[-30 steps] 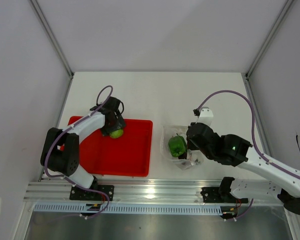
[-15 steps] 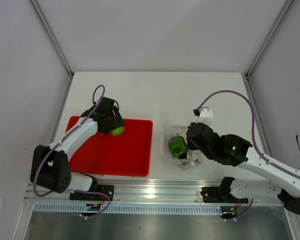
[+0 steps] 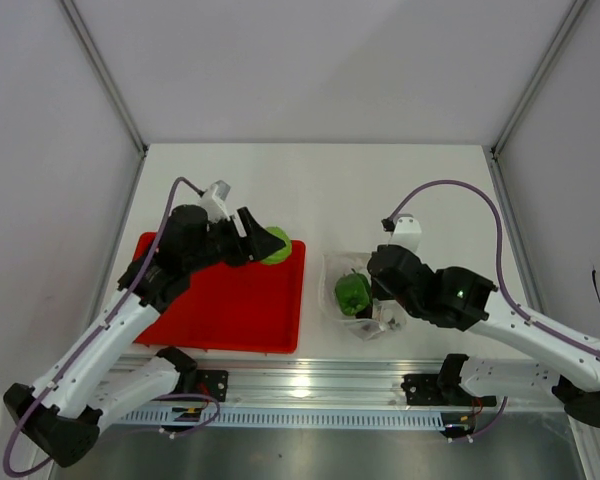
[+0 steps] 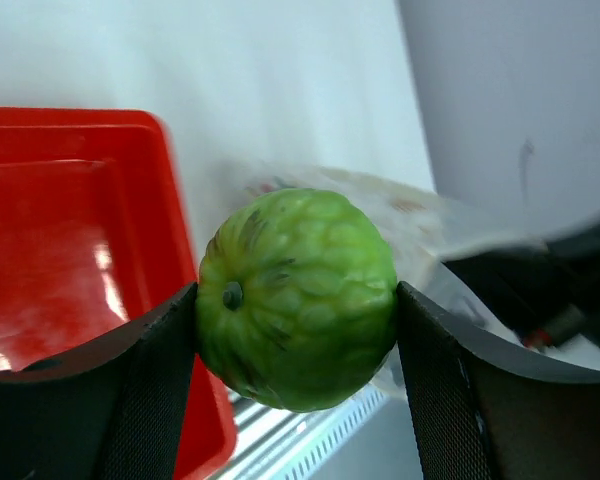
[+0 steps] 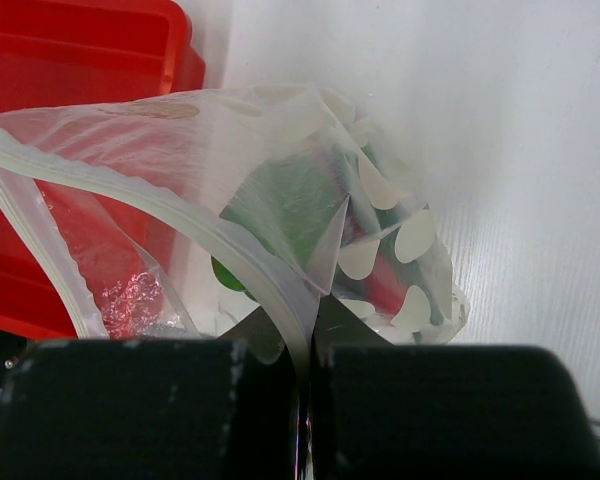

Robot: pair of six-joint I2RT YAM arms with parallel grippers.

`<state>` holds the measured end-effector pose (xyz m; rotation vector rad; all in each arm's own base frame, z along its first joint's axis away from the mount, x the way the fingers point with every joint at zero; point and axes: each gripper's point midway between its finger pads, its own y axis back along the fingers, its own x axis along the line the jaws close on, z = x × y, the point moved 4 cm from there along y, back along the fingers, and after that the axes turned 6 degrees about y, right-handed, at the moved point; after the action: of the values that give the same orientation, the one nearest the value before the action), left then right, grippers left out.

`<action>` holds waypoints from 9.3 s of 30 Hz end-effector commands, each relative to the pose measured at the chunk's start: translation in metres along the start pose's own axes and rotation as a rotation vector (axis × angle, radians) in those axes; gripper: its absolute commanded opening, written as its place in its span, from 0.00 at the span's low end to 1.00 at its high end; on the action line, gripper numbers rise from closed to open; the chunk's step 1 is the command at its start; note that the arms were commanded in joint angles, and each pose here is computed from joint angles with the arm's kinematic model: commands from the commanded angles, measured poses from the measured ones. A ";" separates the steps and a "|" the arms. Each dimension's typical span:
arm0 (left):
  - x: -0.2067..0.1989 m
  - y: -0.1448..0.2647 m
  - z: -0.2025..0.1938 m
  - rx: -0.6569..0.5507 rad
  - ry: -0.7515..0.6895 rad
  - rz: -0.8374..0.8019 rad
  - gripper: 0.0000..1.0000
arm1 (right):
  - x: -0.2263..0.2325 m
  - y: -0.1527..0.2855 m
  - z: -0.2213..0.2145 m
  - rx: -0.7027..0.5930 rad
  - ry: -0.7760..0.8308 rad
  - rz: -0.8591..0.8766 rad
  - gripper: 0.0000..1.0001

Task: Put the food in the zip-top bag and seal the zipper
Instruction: Pick up the fake vegetable from the bin, then place the fake vegetable in the zipper food storage bag, then pick up the fake food from the bin.

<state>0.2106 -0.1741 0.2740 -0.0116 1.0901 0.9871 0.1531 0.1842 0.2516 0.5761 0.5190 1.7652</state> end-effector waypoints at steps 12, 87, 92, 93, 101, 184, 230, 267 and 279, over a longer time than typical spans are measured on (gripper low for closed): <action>-0.125 0.019 -0.070 0.257 -0.153 -0.468 0.17 | 0.012 0.007 0.025 -0.069 -0.051 0.036 0.00; 0.212 0.047 0.054 -0.360 0.561 1.026 0.94 | 0.000 0.010 0.015 -0.079 -0.057 0.067 0.00; 0.238 0.043 0.054 -0.338 0.648 1.060 0.93 | 0.003 0.008 0.014 -0.070 -0.060 0.078 0.00; 0.244 0.041 0.053 -0.317 0.664 1.068 0.94 | 0.003 0.009 0.014 -0.070 -0.060 0.081 0.00; 0.271 0.050 0.059 -0.371 0.735 1.160 0.93 | 0.003 0.010 0.012 -0.067 -0.067 0.087 0.00; 0.331 0.039 0.117 -0.429 0.567 1.135 0.99 | -0.005 -0.016 0.012 -0.043 -0.016 0.197 0.00; 0.334 0.008 0.138 -0.047 -0.553 0.972 0.77 | -0.048 -0.011 0.014 -0.069 -0.020 0.200 0.00; 0.316 -0.007 0.101 0.113 -0.593 0.983 0.80 | -0.049 -0.005 0.010 -0.069 -0.034 0.219 0.00; 0.309 0.008 0.103 0.086 -0.332 1.105 0.88 | -0.048 -0.001 0.012 -0.085 -0.031 0.239 0.00</action>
<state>0.3137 0.0822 0.0936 0.8997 0.7118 1.7829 0.1693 0.1364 0.2396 0.6615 0.4334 1.9528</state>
